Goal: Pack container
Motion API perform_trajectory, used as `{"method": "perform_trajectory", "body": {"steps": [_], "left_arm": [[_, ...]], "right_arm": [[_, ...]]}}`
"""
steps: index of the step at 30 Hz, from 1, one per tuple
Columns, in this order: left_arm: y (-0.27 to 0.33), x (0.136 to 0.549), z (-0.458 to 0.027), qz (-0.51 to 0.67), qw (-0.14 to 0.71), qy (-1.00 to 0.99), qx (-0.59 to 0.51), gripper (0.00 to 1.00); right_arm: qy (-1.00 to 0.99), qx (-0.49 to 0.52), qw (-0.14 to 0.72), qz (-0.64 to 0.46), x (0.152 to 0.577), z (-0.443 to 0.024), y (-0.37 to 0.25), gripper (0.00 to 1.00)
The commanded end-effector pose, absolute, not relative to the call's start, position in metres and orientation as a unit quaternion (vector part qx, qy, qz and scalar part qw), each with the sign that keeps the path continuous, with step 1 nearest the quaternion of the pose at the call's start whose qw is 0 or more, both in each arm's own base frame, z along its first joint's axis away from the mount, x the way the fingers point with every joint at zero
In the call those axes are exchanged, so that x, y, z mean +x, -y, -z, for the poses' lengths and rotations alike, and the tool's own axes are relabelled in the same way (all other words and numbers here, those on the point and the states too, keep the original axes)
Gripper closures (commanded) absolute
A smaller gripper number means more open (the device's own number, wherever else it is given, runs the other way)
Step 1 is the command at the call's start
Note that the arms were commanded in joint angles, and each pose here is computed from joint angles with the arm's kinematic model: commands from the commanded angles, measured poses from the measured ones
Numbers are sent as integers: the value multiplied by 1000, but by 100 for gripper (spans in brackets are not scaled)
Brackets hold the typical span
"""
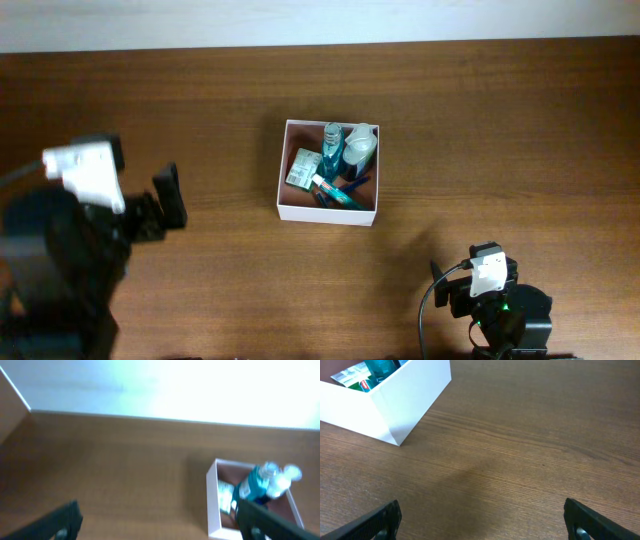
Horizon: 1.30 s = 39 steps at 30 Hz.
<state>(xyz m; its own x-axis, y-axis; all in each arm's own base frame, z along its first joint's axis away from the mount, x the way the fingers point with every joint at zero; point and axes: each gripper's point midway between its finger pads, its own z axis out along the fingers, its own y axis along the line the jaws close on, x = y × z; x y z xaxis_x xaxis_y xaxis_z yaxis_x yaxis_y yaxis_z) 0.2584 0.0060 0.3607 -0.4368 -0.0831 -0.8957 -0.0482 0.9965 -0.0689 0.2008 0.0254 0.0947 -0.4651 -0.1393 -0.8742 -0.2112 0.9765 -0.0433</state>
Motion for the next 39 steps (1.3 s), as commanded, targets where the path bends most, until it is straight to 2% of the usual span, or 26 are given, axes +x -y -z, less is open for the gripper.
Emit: {"method": "perform_trajectory", "body": {"steps": [1, 10, 16, 24, 27, 39], "left_arm": [[-2, 252, -299, 16, 517, -856, -19, 0], [17, 235, -194, 61, 566, -822, 14, 0], [31, 229, -153, 83, 565, -820, 38, 1], [41, 225, -125, 95, 578, -809, 57, 1], [42, 226, -138, 96, 602, -790, 61, 1], [42, 225, -136, 96, 599, -793, 60, 1]], "right_arm": [[-853, -105, 510, -36, 201, -95, -25, 1], [-853, -105, 510, -36, 201, -95, -25, 1], [-853, -105, 510, -36, 201, -95, -25, 1], [-853, -105, 510, -36, 201, -95, -25, 2], [-853, -105, 510, -36, 201, -95, -25, 1], [-853, -105, 510, -36, 201, -95, -25, 1]]}}
